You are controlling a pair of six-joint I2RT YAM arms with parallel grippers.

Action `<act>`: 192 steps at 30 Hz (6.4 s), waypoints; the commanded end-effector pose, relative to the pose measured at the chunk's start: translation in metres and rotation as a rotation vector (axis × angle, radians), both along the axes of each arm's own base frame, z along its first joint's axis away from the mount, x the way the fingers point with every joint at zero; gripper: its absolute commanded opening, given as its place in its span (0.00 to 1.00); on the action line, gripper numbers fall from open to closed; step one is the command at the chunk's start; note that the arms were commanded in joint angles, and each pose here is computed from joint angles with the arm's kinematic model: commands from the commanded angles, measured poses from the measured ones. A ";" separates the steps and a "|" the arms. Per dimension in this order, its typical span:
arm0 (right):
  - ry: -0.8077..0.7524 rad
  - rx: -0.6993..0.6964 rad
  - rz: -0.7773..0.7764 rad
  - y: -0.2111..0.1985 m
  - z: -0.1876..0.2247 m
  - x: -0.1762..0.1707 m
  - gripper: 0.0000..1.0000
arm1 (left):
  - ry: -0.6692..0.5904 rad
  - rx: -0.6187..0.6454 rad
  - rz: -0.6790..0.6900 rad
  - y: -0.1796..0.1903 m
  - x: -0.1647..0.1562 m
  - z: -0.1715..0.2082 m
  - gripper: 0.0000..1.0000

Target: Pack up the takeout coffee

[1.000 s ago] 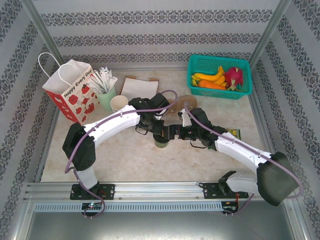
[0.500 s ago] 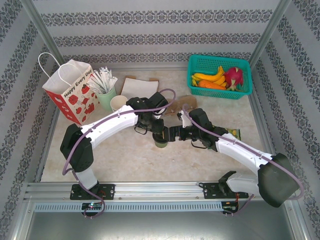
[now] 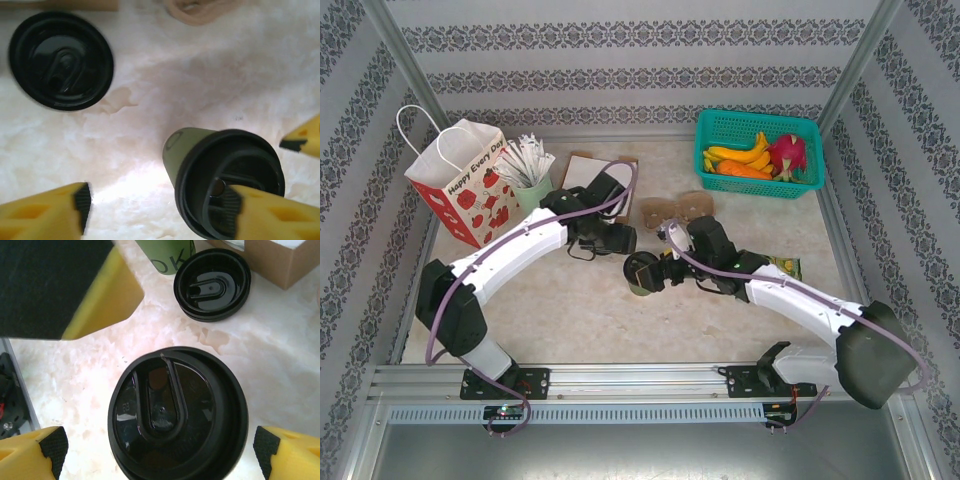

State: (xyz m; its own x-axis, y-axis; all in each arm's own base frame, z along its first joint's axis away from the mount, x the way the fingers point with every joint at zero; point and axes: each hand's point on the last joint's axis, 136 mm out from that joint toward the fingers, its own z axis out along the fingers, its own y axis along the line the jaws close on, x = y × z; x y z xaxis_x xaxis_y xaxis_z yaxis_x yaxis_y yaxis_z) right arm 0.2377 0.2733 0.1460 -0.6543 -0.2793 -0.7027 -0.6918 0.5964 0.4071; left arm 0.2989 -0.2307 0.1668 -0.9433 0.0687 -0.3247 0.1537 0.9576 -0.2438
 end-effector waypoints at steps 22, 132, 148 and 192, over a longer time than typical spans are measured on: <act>-0.098 -0.215 0.098 0.017 -0.032 0.005 0.82 | 0.191 0.029 0.187 0.023 -0.012 -0.056 0.99; 0.092 -0.270 -0.874 -0.186 -0.038 0.073 0.80 | 0.034 -0.097 0.120 0.003 0.009 -0.025 1.00; 0.019 -0.206 -1.026 -0.238 -0.026 0.195 0.83 | 0.012 -0.099 0.123 0.006 0.008 -0.023 0.99; -0.107 -0.092 -1.116 -0.207 0.074 0.194 0.98 | -0.237 -0.032 0.327 0.094 0.032 0.051 0.99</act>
